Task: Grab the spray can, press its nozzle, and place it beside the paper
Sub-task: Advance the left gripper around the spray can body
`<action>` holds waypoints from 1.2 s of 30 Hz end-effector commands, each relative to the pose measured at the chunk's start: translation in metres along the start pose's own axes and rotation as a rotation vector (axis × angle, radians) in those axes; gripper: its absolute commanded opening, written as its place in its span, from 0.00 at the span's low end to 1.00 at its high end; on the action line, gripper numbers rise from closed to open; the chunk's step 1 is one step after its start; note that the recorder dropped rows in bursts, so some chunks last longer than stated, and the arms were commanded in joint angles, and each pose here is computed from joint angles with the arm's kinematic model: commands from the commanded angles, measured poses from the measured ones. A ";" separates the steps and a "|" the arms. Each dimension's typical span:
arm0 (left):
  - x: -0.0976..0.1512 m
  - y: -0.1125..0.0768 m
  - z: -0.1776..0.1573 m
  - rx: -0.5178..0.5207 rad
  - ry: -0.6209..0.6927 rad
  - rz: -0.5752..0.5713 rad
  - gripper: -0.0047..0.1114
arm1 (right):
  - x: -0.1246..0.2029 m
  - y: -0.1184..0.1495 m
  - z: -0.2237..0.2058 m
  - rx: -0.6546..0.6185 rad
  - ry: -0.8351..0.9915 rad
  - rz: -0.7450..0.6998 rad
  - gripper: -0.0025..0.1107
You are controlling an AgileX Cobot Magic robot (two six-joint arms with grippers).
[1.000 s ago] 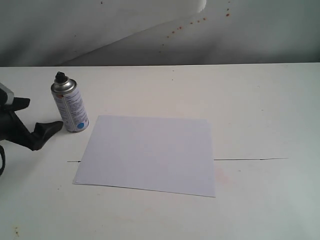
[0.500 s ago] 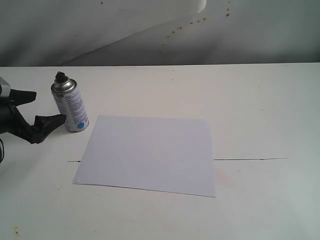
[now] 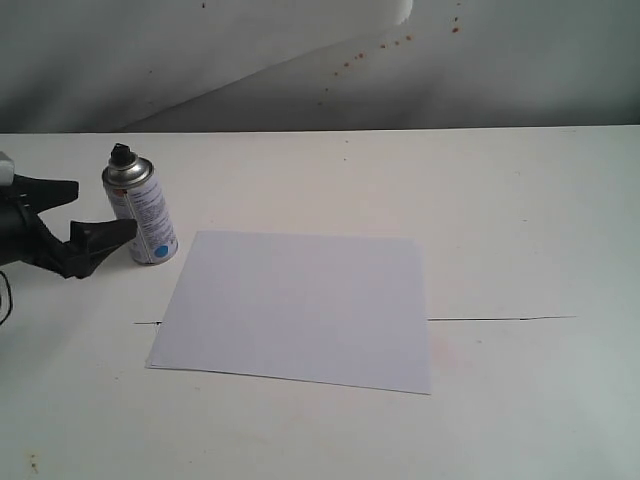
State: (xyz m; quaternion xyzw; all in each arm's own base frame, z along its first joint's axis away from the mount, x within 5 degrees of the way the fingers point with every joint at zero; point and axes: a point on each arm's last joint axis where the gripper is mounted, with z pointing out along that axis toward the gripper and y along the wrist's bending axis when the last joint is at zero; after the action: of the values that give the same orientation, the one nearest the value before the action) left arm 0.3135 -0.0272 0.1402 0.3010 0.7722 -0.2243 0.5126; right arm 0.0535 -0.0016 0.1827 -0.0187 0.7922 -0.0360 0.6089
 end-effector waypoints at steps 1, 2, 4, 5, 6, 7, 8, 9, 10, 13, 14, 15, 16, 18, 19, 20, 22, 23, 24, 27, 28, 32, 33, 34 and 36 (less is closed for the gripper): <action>-0.002 0.011 0.000 -0.109 -0.017 -0.103 0.91 | 0.000 0.000 0.000 0.006 -0.005 -0.007 0.02; -0.004 0.012 0.001 -0.093 -0.018 -0.079 0.91 | 0.000 0.000 0.000 0.006 -0.005 -0.007 0.02; -0.013 0.013 0.004 -0.013 -0.001 -0.032 0.91 | 0.000 0.000 0.000 0.006 -0.005 -0.007 0.02; -0.018 0.014 0.006 0.027 0.017 -0.006 0.91 | 0.000 0.000 0.000 0.006 -0.005 -0.007 0.02; -0.024 0.016 0.007 0.070 0.040 0.035 0.91 | 0.000 0.000 0.000 0.006 -0.005 -0.007 0.02; -0.030 0.018 0.009 0.099 0.055 0.072 0.91 | 0.000 0.000 0.000 0.006 -0.005 -0.007 0.02; -0.035 0.020 0.009 0.146 0.080 0.128 0.91 | 0.000 0.000 0.000 0.006 -0.005 -0.007 0.02; -0.036 0.021 0.010 0.157 0.085 0.139 0.91 | 0.000 0.000 0.000 0.006 -0.005 -0.007 0.02; -0.037 0.024 0.013 0.167 0.082 0.150 0.91 | 0.000 0.000 0.000 0.006 -0.005 -0.007 0.02; -0.033 0.028 0.022 0.221 0.070 0.159 0.91 | 0.000 0.000 0.000 0.006 -0.005 -0.007 0.02; -0.029 0.030 0.026 0.251 0.073 0.166 0.91 | 0.000 0.000 0.000 0.006 -0.005 -0.007 0.02; -0.028 0.032 0.029 0.261 0.072 0.167 0.91 | 0.000 0.000 0.000 0.006 -0.005 -0.007 0.02; -0.026 0.033 0.031 0.267 0.076 0.167 0.91 | 0.000 0.000 0.000 0.006 -0.005 -0.007 0.02; -0.020 0.038 0.037 0.276 0.086 0.168 0.91 | 0.000 0.000 0.000 0.006 -0.005 -0.007 0.02; -0.019 0.042 0.041 0.276 0.085 0.174 0.91 | 0.000 0.000 0.000 0.006 -0.005 -0.007 0.02; -0.017 0.044 0.043 0.277 0.085 0.177 0.91 | 0.000 0.000 0.000 0.006 -0.005 -0.007 0.02; -0.016 0.048 0.047 0.278 0.080 0.189 0.91 | 0.000 0.000 0.000 0.006 -0.005 -0.007 0.02; -0.015 0.050 0.049 0.283 0.078 0.189 0.91 | 0.000 0.000 0.000 0.006 -0.005 -0.007 0.02; -0.014 0.052 0.052 0.289 0.072 0.189 0.91 | 0.000 0.000 0.000 0.006 -0.005 -0.007 0.02; -0.011 0.059 0.060 0.291 0.068 0.191 0.91 | 0.000 0.000 0.000 0.006 -0.005 -0.007 0.02; -0.010 0.062 0.062 0.293 0.067 0.194 0.91 | 0.000 0.000 0.000 0.006 -0.005 -0.007 0.02; -0.005 0.069 0.071 0.310 0.060 0.196 0.91 | 0.000 0.000 0.000 0.006 -0.005 -0.007 0.02; -0.003 0.070 0.074 0.320 0.054 0.197 0.91 | 0.000 0.000 0.000 0.006 -0.005 -0.007 0.02; -0.002 0.072 0.076 0.328 0.049 0.195 0.91 | 0.000 0.000 0.000 0.006 -0.005 -0.007 0.02; 0.000 0.075 0.081 0.349 0.037 0.199 0.91 | 0.000 0.000 0.000 0.006 -0.005 -0.007 0.02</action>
State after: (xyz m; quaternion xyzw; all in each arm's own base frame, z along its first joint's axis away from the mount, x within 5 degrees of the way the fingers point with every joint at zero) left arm 0.4138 -0.0259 0.1096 0.4569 0.7101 -0.2838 0.4544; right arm 0.0535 -0.0016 0.1827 -0.0187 0.7922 -0.0360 0.6089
